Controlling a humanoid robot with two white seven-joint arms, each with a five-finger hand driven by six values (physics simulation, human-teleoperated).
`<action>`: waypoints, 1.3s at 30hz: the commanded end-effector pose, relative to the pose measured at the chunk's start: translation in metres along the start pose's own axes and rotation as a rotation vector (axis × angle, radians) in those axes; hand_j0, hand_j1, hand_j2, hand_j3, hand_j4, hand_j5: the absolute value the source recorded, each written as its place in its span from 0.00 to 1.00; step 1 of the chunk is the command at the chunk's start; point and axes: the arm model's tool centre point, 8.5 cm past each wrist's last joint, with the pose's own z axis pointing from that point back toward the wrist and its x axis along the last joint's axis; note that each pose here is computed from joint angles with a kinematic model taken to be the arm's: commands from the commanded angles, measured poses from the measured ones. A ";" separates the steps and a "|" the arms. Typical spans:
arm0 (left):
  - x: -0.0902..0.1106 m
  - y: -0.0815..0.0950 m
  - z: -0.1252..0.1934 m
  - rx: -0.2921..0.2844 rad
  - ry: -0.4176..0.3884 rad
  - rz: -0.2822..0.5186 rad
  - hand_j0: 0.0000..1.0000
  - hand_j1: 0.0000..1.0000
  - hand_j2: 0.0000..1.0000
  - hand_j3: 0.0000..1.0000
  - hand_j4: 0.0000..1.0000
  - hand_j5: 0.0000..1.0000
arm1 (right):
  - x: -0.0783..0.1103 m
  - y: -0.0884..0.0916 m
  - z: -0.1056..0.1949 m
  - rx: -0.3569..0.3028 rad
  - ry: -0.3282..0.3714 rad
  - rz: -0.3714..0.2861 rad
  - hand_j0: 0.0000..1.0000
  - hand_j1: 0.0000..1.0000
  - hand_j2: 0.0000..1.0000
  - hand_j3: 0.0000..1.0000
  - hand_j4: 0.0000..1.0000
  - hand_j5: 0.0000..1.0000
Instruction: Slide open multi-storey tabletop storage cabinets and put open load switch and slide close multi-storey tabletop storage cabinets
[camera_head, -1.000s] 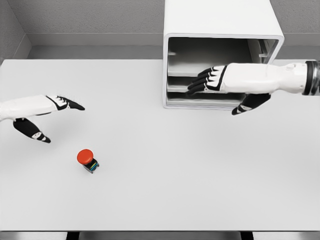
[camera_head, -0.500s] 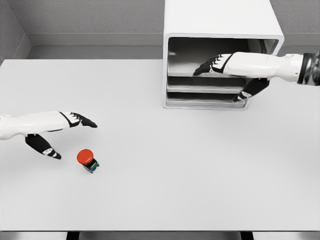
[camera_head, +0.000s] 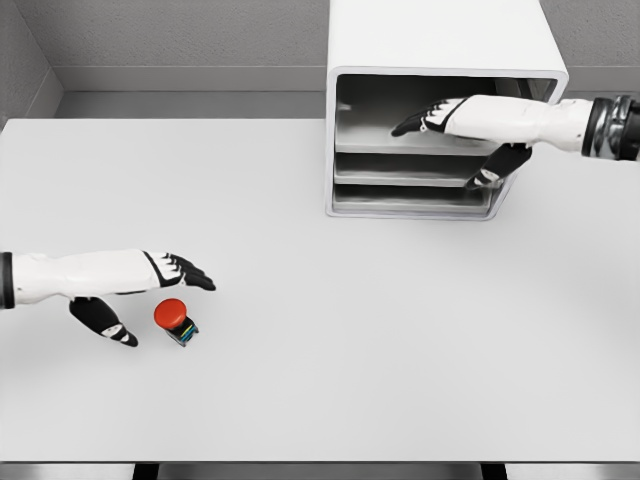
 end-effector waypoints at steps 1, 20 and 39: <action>0.001 0.000 -0.002 0.000 -0.004 -0.005 1.00 1.00 1.00 1.00 1.00 1.00 | -0.010 0.001 0.001 -0.004 0.031 -0.015 1.00 1.00 1.00 1.00 1.00 1.00; 0.003 0.001 -0.018 -0.042 -0.025 -0.081 1.00 1.00 1.00 1.00 1.00 1.00 | -0.012 0.011 -0.006 0.026 0.041 0.000 1.00 1.00 1.00 1.00 1.00 1.00; 0.003 -0.001 -0.018 -0.042 -0.026 -0.075 0.82 0.82 0.82 0.82 0.82 0.82 | -0.005 0.023 -0.012 0.038 0.013 -0.013 1.00 1.00 1.00 1.00 1.00 1.00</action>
